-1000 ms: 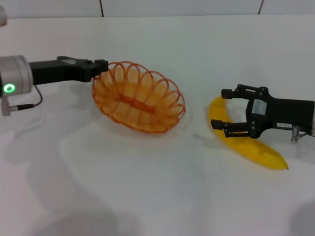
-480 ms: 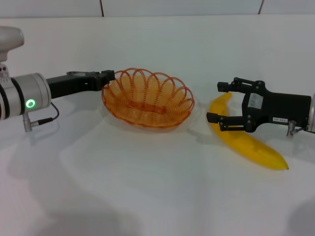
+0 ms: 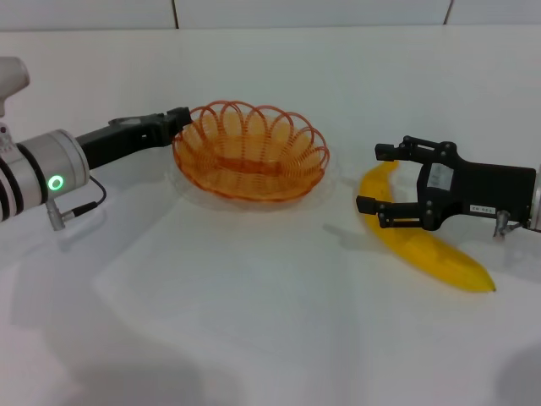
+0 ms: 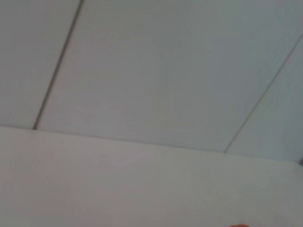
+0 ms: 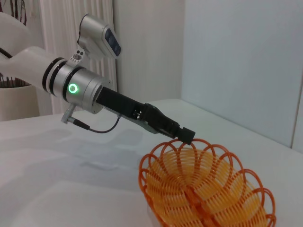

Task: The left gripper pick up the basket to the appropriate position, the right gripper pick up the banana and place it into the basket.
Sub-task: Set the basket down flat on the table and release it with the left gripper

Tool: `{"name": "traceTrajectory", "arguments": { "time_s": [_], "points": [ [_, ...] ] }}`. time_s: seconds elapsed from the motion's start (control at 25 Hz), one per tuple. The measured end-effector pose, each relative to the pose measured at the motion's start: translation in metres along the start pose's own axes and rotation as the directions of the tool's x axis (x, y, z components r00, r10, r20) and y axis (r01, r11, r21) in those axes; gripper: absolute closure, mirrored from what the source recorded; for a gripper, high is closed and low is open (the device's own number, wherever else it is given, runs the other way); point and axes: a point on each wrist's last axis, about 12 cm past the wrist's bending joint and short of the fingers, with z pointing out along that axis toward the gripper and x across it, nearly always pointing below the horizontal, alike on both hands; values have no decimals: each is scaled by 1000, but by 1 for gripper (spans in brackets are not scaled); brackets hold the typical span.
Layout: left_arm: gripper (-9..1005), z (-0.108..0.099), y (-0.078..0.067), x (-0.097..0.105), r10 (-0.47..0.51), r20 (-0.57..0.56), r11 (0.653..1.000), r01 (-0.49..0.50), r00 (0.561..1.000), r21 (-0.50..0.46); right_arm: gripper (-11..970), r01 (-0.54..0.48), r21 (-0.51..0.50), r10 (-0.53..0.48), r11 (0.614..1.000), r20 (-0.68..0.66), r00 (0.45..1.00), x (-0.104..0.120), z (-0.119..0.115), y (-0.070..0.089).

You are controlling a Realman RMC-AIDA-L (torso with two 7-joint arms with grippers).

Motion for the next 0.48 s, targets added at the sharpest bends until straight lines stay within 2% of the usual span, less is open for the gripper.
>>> {"name": "traceTrajectory", "arguments": {
  "time_s": [0.48],
  "points": [
    [940, 1, -1, 0, -16, 6, 1000, 16, 1000, 2, 70, 2, 6, -2, 1000, 10, 1000, -2, 1, -2]
  ]
}}
